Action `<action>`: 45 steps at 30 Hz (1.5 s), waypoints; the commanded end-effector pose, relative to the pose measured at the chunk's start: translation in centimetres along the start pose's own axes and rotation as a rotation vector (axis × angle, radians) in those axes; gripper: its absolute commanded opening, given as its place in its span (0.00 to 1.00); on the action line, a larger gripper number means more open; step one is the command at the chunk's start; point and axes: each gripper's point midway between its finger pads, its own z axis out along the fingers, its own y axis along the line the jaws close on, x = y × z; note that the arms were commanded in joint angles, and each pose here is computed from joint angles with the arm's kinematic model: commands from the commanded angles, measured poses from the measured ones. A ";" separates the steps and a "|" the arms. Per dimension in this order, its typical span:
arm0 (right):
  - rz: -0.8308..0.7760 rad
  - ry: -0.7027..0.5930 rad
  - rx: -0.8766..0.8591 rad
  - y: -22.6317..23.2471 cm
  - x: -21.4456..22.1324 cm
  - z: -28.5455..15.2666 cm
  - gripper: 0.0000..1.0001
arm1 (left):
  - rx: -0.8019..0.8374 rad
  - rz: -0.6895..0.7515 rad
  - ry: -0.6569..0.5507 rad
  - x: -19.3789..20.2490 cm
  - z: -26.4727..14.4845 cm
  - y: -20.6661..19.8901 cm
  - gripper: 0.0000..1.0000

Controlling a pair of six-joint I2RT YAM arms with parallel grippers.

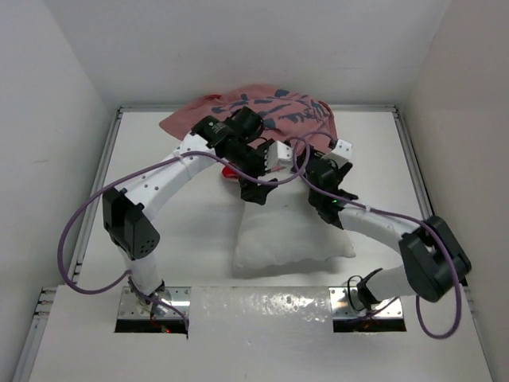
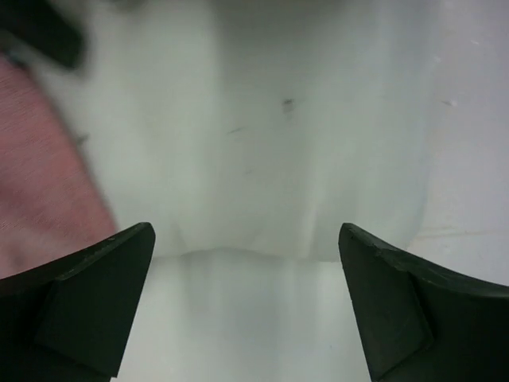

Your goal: Put the pillow into the pillowcase

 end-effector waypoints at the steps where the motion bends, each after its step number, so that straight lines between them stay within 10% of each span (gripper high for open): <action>1: -0.280 0.075 0.068 -2.8 -3.4 -2.1 0.99 | -0.267 -0.043 -0.081 -3.1 -4.3 2.9 1.00; 4: -0.439 0.188 -0.033 -3.2 -5.2 -4.1 0.99 | -0.545 -0.119 -0.073 -1.8 -7.1 5.6 0.93; 5: -0.480 0.231 -0.119 -2.2 -5.1 -4.8 0.82 | -0.647 -0.130 -0.039 -0.6 -7.8 7.1 0.42; 7: -0.539 0.275 -0.146 -1.5 -7.0 -6.2 0.34 | -0.707 -0.207 0.041 3.1 -7.0 8.2 0.00; 9: -0.538 0.370 -0.173 -1.0 -6.7 -7.5 0.23 | -0.770 -0.230 0.111 5.9 -6.7 9.6 0.00; 15: -0.592 0.419 -0.344 6.2 -4.0 -10.4 0.97 | -0.841 -0.326 0.150 11.4 -4.6 13.3 0.55; 21: -0.652 0.362 -0.403 10.2 1.1 -12.9 0.99 | -0.709 -0.451 0.104 15.2 -1.8 17.5 0.61; 28: -0.708 0.453 -0.342 8.4 8.0 -12.6 0.99 | -0.399 -0.193 -0.124 12.7 4.9 15.1 0.76; 36: -0.657 0.497 -0.284 5.1 11.4 -11.5 0.99 | -0.371 -0.194 -0.024 16.4 8.1 16.2 0.84; 39: -0.586 0.557 -0.263 3.1 12.8 -10.6 0.81 | -0.575 -0.311 0.022 17.3 7.5 20.9 0.76; 41: -0.532 0.592 -0.228 1.6 13.5 -10.1 0.43 | -0.616 -0.383 0.034 17.5 7.5 23.2 0.45; 42: -0.524 0.606 -0.234 1.4 13.8 -10.2 0.26 | -0.577 -0.420 0.049 17.8 7.9 22.7 0.11; 45: -0.509 0.620 -0.300 2.0 14.3 -10.4 0.00 | -0.443 -0.438 0.014 15.8 7.6 20.5 0.00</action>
